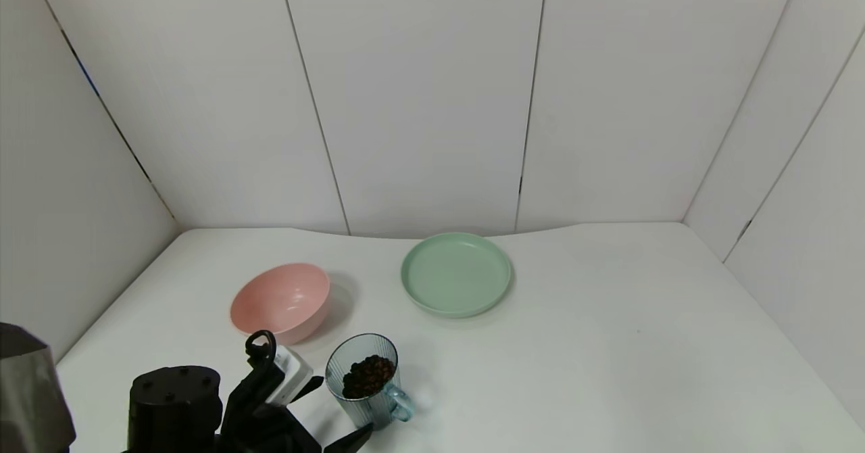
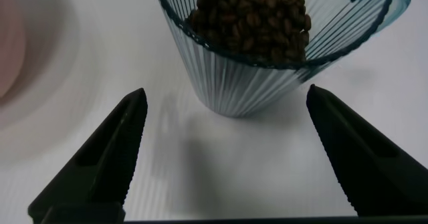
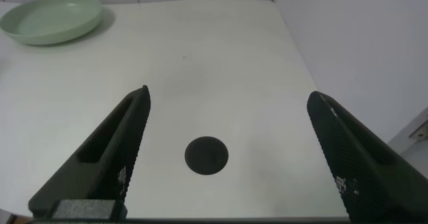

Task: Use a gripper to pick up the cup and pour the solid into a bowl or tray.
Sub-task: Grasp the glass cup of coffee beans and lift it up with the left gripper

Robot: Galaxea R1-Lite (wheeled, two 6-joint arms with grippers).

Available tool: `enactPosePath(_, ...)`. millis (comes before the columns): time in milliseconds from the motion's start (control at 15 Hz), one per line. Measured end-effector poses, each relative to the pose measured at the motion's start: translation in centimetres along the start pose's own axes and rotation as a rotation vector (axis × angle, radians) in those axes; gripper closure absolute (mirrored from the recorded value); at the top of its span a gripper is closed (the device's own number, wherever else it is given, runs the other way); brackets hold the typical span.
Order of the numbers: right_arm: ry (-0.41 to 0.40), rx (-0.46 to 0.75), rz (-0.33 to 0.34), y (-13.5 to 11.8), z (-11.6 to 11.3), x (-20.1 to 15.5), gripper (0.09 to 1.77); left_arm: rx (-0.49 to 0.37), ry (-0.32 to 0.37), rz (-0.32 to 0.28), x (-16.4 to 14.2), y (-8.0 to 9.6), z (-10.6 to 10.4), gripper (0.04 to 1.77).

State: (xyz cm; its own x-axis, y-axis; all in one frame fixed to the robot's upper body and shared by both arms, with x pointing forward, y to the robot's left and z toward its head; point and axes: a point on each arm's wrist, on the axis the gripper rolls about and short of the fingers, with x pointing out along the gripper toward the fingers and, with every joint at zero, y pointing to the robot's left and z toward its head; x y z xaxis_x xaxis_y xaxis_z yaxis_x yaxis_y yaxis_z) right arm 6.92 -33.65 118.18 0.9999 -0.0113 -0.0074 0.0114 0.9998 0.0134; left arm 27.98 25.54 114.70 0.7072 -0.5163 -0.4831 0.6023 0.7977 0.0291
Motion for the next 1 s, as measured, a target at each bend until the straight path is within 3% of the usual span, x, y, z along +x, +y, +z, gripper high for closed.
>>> enactPosePath(400,0.000,0.001,0.000,0.0,0.0,0.0,0.15,-0.022,-0.048,-0.016,1.1,-0.3,0.1,0.09)
enactPosePath(1000,0.000,0.000,0.000,0.0,0.0,0.0,0.15,-0.057,-0.052,-0.022,2.4,-0.2,0.0,0.09)
